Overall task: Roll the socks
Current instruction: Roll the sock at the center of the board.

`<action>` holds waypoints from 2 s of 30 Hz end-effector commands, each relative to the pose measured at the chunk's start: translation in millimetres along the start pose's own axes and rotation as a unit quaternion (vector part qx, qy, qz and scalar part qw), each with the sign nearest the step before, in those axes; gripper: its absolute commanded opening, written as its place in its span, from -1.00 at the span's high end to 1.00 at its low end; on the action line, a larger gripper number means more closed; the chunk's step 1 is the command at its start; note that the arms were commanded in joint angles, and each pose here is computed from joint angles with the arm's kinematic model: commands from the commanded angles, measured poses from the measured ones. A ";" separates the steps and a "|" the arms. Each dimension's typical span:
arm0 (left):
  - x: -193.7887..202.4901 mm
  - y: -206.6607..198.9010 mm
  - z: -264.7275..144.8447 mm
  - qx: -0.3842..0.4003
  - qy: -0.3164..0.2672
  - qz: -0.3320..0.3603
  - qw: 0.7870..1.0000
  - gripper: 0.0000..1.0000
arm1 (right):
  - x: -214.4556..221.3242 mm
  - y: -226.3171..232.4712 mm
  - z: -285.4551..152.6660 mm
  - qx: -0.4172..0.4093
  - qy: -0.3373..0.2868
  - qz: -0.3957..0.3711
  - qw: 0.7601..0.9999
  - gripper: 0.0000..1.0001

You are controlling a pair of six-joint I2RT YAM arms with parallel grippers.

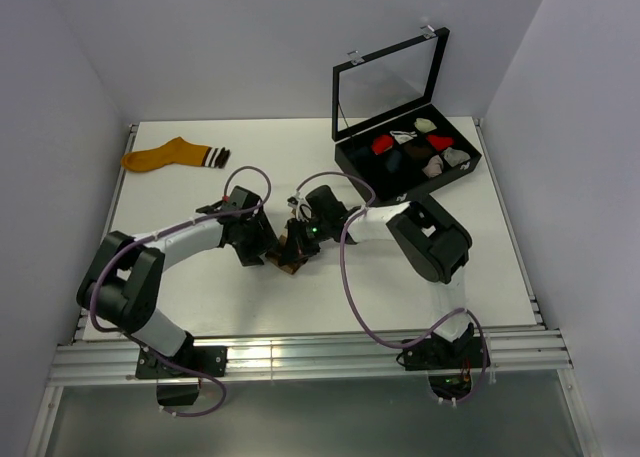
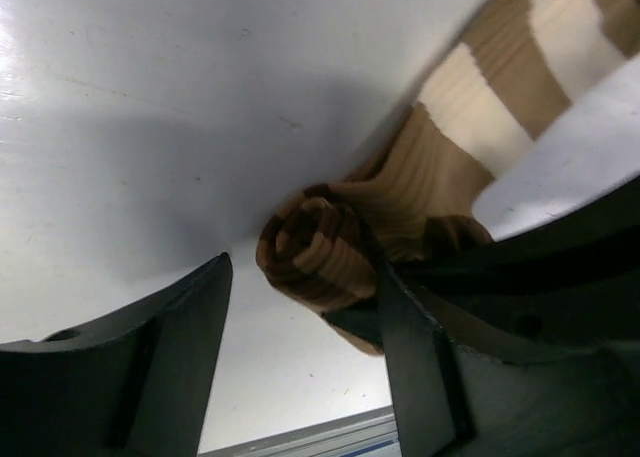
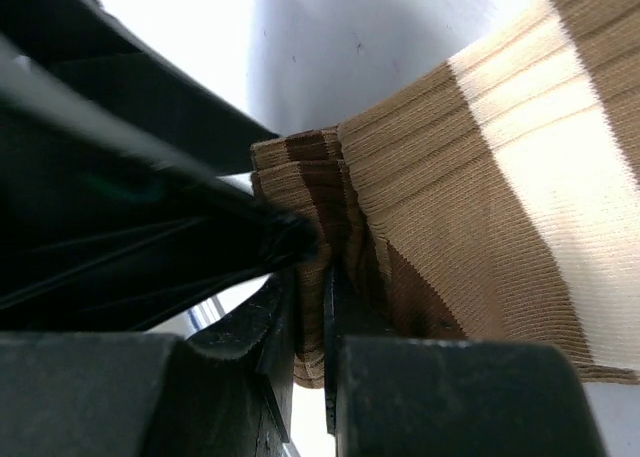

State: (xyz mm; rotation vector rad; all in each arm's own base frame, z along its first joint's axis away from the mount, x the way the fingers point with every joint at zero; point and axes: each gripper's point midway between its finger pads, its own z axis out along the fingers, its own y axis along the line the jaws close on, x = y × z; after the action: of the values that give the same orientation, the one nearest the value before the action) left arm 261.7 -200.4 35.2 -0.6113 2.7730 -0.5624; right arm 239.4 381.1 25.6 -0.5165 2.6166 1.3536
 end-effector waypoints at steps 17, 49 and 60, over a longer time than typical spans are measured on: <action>0.2 4.4 28.1 -0.069 0.037 0.039 0.996 0.38 | -27.0 2.0 -57.2 0.139 -0.118 -0.139 0.973 0.13; -0.9 -7.1 33.9 -0.063 0.079 0.112 0.989 0.30 | 7.8 -28.2 -5.5 0.398 -0.110 -0.380 0.828 0.39; -41.6 -30.6 3.0 -0.022 -0.001 0.100 0.995 -0.47 | 37.9 -16.9 -2.7 0.267 -0.049 -0.282 0.920 1.00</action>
State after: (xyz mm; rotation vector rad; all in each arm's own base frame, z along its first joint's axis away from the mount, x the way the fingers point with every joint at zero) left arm 290.4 -218.2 27.7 -0.2960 2.9120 -0.4559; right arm 244.8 374.0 29.6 -0.9233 2.1247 0.2757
